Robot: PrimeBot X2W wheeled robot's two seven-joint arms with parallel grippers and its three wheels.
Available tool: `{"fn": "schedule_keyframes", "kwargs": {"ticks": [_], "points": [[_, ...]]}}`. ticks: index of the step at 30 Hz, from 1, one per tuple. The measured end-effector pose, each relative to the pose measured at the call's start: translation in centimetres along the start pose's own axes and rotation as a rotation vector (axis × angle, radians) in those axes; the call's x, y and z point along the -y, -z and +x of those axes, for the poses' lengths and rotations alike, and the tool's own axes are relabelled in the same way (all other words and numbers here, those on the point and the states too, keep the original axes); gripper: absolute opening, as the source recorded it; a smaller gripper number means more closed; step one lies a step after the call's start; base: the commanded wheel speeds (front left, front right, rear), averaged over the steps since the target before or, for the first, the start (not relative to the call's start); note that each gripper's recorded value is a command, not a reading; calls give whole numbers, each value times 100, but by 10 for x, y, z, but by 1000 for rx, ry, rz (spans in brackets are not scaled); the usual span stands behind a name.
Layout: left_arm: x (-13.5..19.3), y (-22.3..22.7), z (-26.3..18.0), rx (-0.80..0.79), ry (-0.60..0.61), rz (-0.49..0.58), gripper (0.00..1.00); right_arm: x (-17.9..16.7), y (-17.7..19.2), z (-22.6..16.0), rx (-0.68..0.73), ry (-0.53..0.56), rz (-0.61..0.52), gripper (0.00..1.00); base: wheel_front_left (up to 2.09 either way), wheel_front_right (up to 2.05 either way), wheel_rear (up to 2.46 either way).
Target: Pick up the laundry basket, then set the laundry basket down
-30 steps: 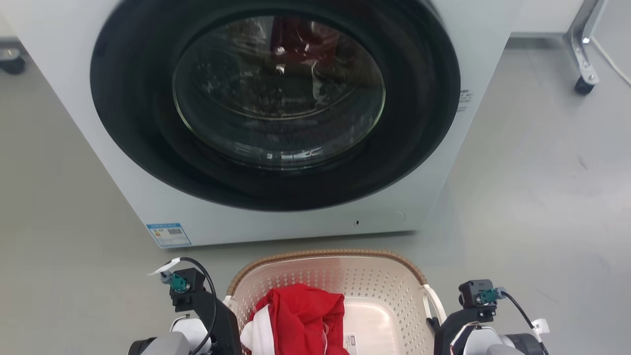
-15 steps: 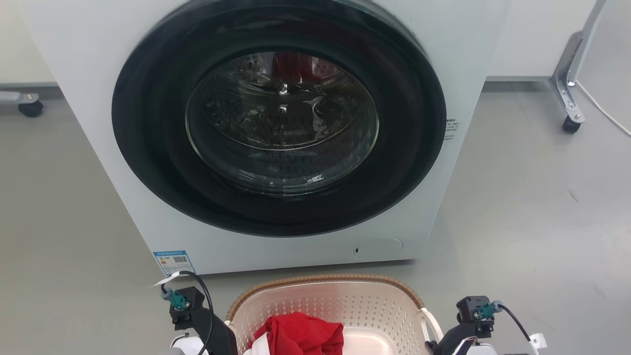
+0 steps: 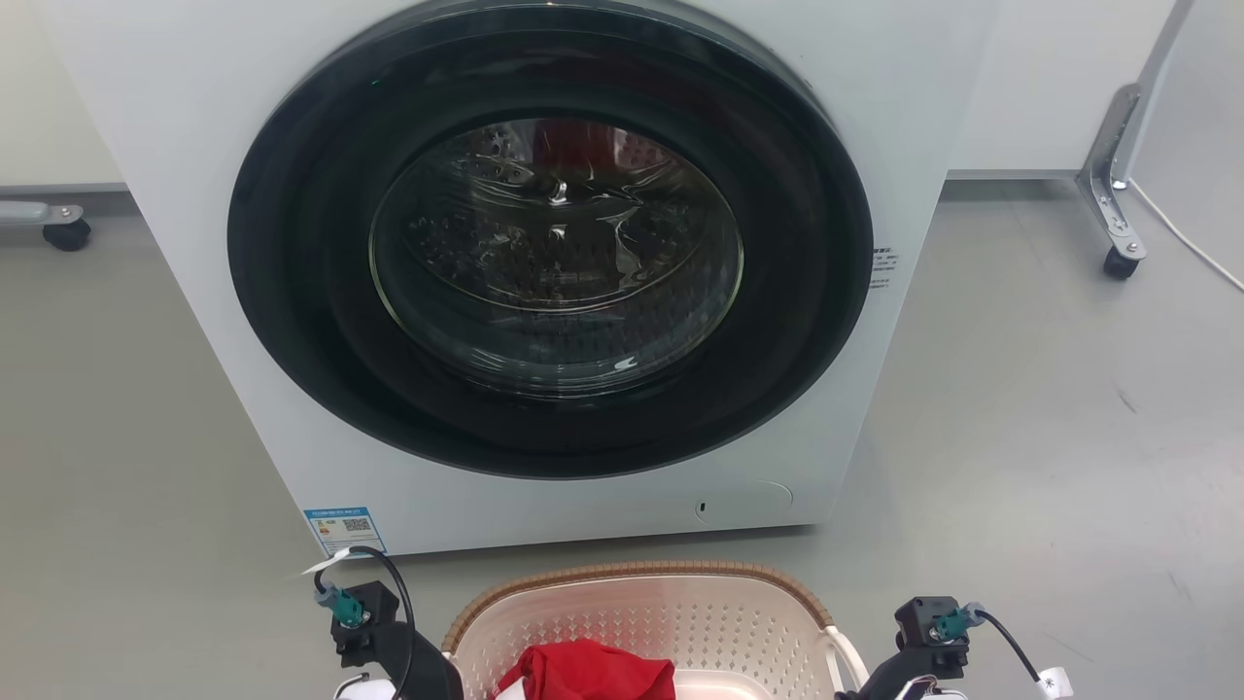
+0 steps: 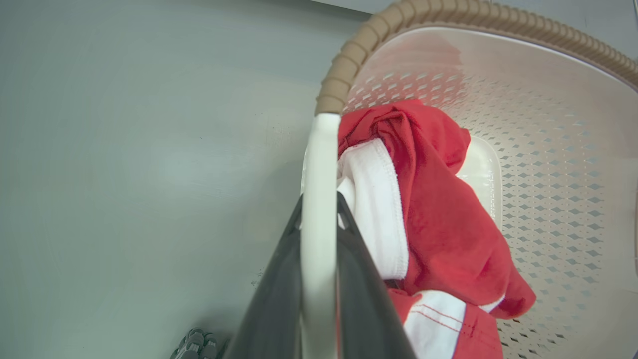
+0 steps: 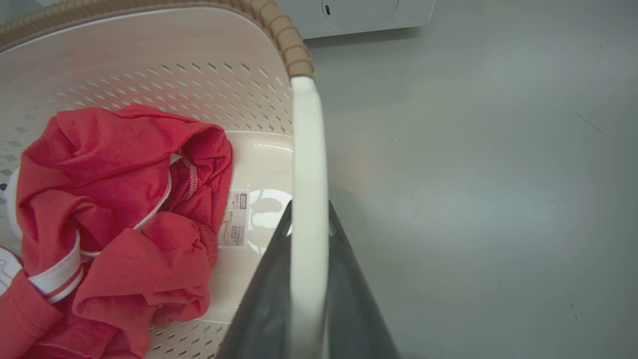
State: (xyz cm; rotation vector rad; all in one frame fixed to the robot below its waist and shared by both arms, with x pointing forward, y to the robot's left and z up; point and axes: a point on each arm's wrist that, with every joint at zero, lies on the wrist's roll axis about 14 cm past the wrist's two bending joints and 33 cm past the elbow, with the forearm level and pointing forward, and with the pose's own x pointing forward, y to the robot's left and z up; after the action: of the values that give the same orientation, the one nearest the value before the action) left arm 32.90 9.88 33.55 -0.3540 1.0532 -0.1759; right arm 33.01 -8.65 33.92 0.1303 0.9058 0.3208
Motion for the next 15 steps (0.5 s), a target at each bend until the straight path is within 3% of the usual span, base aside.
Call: {"fn": "schedule_keyframes", "kwargs": {"ticks": [15], "points": [[-2,7,1,-18,-8,-4,0,-1,4,-1,-14,3,2,0,0,0,0]]}}
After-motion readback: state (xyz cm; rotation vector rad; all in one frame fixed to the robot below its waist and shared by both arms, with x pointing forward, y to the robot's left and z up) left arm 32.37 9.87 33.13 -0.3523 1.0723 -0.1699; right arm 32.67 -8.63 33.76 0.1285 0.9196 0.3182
